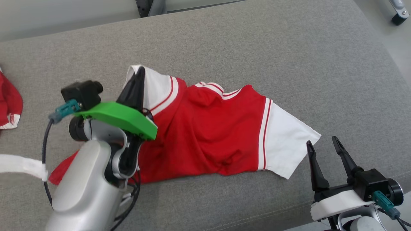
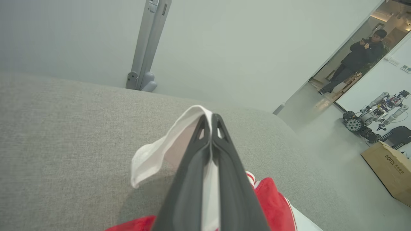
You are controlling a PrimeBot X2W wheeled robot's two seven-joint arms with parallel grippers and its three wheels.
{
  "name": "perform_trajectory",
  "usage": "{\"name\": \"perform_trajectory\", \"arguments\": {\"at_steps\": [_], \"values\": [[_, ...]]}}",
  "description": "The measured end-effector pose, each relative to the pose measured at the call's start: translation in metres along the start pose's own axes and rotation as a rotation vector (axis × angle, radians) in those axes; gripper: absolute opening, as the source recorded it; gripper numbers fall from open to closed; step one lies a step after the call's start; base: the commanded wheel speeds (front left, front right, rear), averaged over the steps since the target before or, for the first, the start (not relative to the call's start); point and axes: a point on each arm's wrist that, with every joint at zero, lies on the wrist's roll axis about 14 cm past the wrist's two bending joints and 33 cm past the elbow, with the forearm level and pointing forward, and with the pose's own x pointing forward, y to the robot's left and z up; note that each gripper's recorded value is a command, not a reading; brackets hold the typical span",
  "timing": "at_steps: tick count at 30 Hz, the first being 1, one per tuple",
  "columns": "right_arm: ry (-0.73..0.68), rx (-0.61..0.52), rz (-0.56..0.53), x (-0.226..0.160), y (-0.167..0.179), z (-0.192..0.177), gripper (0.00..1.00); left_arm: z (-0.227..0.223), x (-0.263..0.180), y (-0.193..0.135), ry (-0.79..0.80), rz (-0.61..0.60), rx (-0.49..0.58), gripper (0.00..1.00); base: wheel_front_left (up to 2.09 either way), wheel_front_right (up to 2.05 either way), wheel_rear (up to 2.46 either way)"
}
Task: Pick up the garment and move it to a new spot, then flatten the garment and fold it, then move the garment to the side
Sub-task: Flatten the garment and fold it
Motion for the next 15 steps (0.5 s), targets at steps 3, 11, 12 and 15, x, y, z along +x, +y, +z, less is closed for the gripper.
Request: {"name": "perform_trajectory", "arguments": {"at_steps": [3,11,12,15], "values": [[-0.003,0.004,-0.004,0.0,-0.001,0.001,1.0,0.022,0.016,-0.009,-0.035,-0.024,0.035,0.0,0.0,0.0,0.0],[-0.008,0.005,-0.035,-0.008,-0.009,0.003,1.0,0.109,0.059,-0.013,-0.243,0.024,0.168,0.0,0.0,0.0,0.0],[-0.009,0.005,-0.039,-0.009,-0.01,0.004,1.0,0.121,0.061,-0.011,-0.281,0.04,0.169,0.0,0.0,0.0,0.0],[-0.012,0.004,-0.051,-0.013,-0.013,0.005,1.0,0.153,0.062,-0.01,-0.393,0.07,0.191,0.0,0.0,0.0,0.0]]}}
